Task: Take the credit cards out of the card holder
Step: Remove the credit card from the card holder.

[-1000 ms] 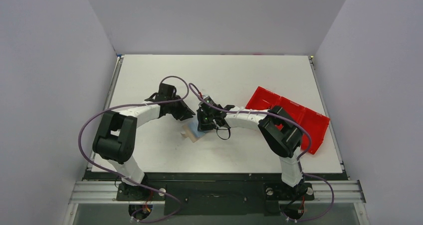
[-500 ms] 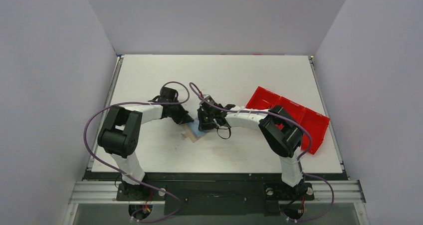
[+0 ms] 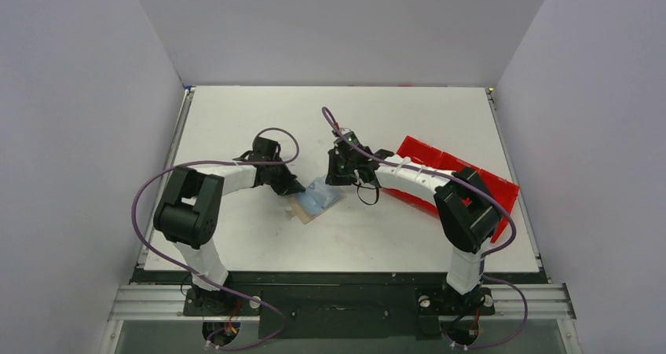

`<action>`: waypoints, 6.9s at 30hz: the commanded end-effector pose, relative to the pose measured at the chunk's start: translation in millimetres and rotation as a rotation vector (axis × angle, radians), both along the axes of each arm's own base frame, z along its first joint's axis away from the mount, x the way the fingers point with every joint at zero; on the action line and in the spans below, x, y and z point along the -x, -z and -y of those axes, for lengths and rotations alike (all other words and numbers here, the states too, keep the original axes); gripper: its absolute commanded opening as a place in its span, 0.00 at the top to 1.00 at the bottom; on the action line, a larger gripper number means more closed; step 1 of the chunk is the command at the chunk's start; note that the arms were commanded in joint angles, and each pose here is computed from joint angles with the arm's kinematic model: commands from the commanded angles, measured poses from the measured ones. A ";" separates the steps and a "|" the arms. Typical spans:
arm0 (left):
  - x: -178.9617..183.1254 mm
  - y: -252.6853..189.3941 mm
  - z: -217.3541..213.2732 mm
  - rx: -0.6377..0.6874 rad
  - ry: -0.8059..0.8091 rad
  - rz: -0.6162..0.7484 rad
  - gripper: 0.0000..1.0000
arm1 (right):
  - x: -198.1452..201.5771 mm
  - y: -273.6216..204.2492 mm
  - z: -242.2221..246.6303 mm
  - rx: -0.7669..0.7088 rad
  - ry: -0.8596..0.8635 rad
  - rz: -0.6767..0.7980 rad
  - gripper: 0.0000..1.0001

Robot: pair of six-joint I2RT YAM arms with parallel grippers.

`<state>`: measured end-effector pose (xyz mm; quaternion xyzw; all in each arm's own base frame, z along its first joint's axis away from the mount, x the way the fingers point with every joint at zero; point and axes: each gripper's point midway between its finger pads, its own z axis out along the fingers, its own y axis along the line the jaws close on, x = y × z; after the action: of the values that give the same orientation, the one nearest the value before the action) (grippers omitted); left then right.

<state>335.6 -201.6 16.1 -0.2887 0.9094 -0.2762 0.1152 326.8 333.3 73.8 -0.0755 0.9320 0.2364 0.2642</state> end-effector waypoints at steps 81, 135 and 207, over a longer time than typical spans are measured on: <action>27.6 29.3 -40.8 -0.249 0.158 -0.080 0.97 | 0.2 23.4 24.1 0.222 0.000 0.067 0.71; 26.8 -10.9 28.2 0.266 0.091 0.146 0.88 | 38.9 59.7 -2.0 0.255 -0.061 -0.018 1.00; 36.1 7.9 -18.7 0.030 0.123 0.125 1.00 | 25.5 62.1 22.1 0.254 0.045 -0.042 1.00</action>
<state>290.4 -202.7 17.3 -0.2164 0.8967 -0.3642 0.1285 313.0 327.0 24.6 -0.0663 0.9542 0.1492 0.2508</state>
